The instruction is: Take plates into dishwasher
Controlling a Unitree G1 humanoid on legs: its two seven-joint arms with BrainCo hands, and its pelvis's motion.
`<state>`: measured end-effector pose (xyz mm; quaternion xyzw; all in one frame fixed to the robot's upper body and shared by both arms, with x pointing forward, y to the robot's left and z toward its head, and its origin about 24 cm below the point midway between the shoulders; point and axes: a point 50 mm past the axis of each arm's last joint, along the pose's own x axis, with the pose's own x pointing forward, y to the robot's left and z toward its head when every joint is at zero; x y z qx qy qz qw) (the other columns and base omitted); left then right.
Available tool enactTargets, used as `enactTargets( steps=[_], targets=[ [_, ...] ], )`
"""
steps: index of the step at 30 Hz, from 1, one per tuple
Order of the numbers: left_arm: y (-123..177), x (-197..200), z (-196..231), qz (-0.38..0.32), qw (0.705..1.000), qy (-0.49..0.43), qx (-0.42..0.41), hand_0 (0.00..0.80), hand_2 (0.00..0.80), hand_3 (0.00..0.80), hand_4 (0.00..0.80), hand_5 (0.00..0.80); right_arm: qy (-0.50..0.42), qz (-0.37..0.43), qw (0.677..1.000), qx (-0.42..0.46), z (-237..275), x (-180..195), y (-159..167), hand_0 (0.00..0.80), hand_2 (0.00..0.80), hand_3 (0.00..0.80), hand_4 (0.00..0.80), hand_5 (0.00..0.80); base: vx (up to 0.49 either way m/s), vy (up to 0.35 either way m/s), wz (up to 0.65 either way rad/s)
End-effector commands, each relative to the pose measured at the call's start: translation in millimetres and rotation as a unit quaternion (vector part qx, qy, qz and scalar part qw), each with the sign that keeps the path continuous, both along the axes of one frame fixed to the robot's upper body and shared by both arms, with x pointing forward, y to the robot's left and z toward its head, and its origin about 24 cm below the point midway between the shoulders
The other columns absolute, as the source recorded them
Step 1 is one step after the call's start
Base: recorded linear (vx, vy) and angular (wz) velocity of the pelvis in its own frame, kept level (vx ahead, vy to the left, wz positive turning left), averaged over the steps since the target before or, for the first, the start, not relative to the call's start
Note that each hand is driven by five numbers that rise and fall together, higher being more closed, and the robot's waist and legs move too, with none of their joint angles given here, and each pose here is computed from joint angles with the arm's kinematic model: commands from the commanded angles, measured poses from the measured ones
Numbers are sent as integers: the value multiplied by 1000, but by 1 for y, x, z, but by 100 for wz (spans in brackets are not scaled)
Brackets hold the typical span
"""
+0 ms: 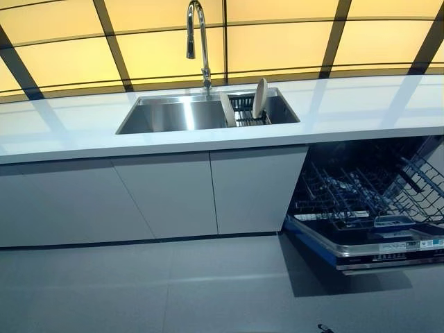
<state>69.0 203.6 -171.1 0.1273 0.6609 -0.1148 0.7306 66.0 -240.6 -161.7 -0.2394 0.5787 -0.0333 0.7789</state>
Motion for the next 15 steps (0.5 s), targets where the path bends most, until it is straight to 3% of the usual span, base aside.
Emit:
enactTargets(
  steps=[1, 7, 15],
  targets=[
    [7, 17, 4, -15, 1000, 10, 19, 0, 0, 0, 0, 0, -23, 16, 1000, 13, 2, 33, 14, 0, 0, 0, 0, 0, 0, 0, 0],
    [9, 9, 3, 2, 1000, 22, 8, 0, 0, 0, 0, 0, -20, 11, 1000, 13, 0, 30, 17, 0, 0, 0, 0, 0, 3, -12, 4],
    [9, 11, 3, -27, 999, 23, 19, 0, 0, 0, 0, 0, -21, 12, 1000, 7, 1, 32, 16, 0, 0, 0, 0, 0, 0, -2, 0]
  ],
)
